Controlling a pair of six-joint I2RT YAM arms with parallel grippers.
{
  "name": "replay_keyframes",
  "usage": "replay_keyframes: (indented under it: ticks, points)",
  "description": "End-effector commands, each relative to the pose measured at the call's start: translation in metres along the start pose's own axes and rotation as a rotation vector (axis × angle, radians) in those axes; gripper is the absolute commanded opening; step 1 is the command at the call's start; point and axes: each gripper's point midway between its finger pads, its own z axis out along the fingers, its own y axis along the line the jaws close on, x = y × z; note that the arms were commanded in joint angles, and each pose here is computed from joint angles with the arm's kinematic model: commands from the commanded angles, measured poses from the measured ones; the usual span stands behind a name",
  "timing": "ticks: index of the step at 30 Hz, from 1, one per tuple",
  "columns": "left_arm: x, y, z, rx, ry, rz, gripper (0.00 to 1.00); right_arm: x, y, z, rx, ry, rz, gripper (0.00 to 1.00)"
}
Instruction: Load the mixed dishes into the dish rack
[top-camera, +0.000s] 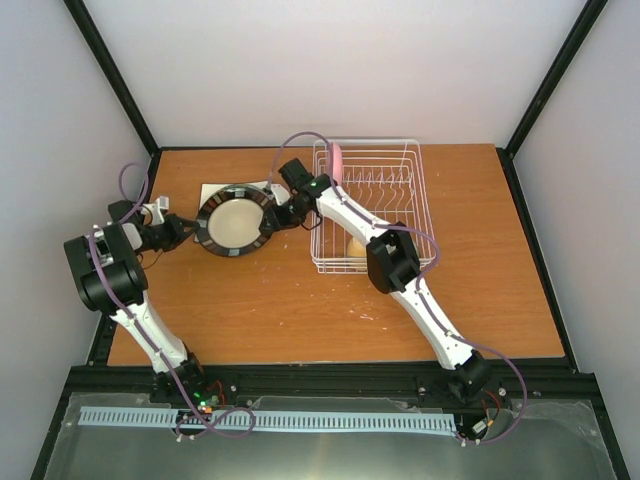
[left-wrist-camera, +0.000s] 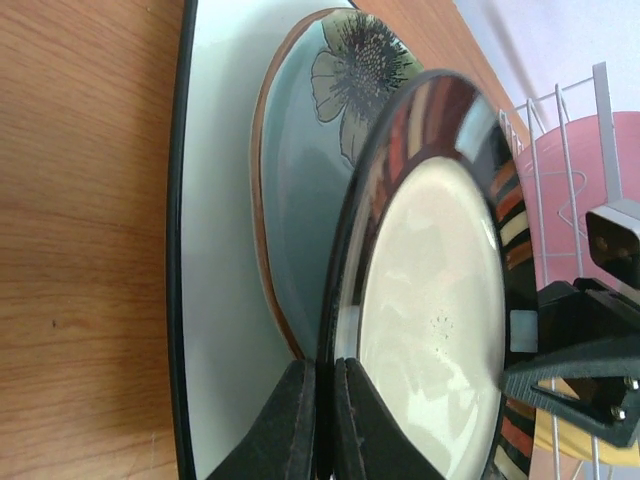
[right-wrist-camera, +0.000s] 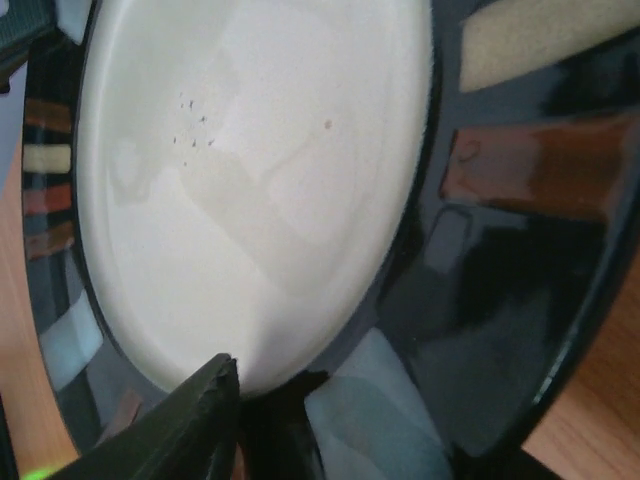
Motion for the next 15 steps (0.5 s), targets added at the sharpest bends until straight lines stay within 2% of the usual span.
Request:
replay_keyframes:
  ticks: [1, 5, 6, 15]
  points:
    - [-0.006, -0.008, 0.001, 0.021, -0.013, 0.065, 0.01, -0.014, 0.020, 0.001, -0.065, -0.047, -0.040, 0.35]
    - [-0.008, -0.011, 0.007, 0.025, 0.004, 0.077, 0.01, -0.017, 0.024, -0.002, -0.076, -0.054, -0.053, 0.06]
    - [-0.008, -0.012, 0.008, 0.024, 0.007, 0.078, 0.01, -0.018, 0.025, -0.003, -0.079, -0.057, -0.055, 0.03]
    - [-0.011, -0.011, 0.011, -0.001, 0.016, 0.079, 0.03, -0.028, 0.036, -0.017, -0.096, -0.091, -0.076, 0.03]
